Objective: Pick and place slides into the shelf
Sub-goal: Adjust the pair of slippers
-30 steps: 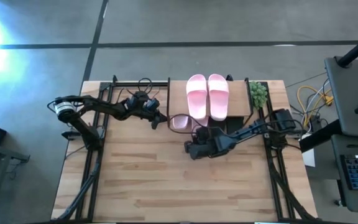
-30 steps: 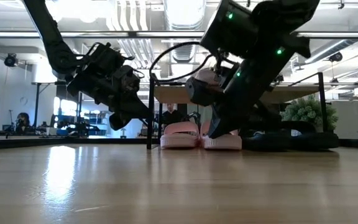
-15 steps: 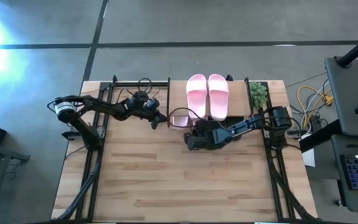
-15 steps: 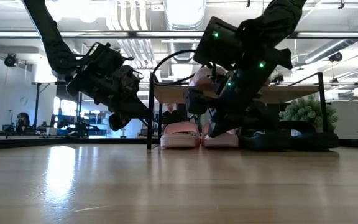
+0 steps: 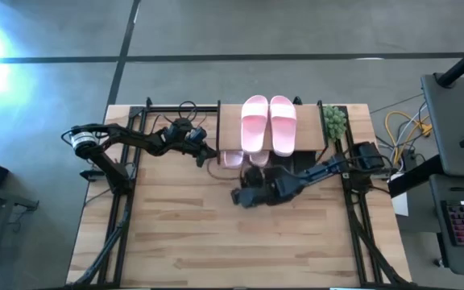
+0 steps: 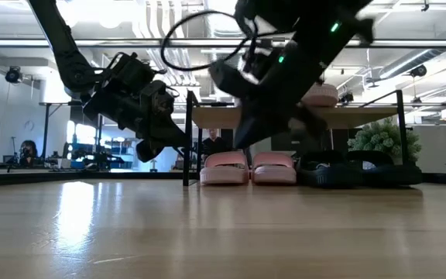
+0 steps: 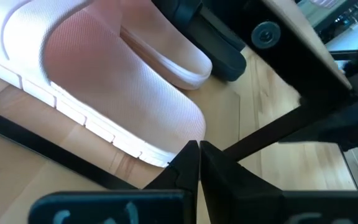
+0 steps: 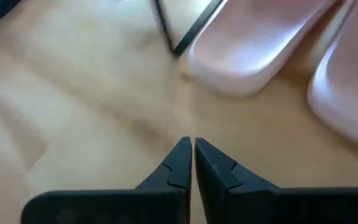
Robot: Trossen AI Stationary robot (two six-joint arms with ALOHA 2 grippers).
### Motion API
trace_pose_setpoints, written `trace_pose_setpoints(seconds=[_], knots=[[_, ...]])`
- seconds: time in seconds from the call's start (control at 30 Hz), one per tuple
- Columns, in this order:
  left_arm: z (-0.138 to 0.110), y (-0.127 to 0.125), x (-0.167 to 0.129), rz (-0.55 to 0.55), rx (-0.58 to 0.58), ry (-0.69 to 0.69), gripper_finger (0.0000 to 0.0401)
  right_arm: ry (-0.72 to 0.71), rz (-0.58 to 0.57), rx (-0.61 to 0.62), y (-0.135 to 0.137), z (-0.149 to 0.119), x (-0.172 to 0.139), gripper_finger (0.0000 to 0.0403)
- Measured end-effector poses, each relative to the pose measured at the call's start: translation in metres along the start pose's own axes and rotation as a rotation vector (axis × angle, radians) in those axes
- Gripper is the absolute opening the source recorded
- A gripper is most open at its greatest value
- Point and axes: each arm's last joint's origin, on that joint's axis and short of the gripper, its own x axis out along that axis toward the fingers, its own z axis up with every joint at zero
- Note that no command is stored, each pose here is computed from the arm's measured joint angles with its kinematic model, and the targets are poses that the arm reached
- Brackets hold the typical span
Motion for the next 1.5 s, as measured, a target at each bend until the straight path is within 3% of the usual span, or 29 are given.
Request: trace_pose_setpoints(seconds=[0.1, 0.3, 0.53, 1.2, 1.5], knots=[[0.001, 0.0, 0.0, 0.0, 0.004, -0.005, 0.0, 0.044, -0.017, 0.0, 0.008, -0.011, -0.021, 0.0013], [0.003, -0.001, 0.0, -0.008, 0.017, -0.026, 0.0, 0.089, -0.303, 0.145, -0.017, -0.049, -0.062, 0.0013], [0.003, -0.001, 0.0, -0.007, 0.016, -0.026, 0.0, 0.15, -0.332, 0.273, -0.044, -0.072, -0.06, 0.0013], [0.002, -0.001, 0.0, -0.005, 0.009, -0.024, 0.0, 0.103, -0.446, 0.188, -0.091, -0.029, -0.007, 0.0013], [0.002, -0.001, 0.0, -0.004, 0.008, -0.023, 0.0, 0.068, -0.416, 0.151, -0.083, -0.015, -0.003, 0.0013]])
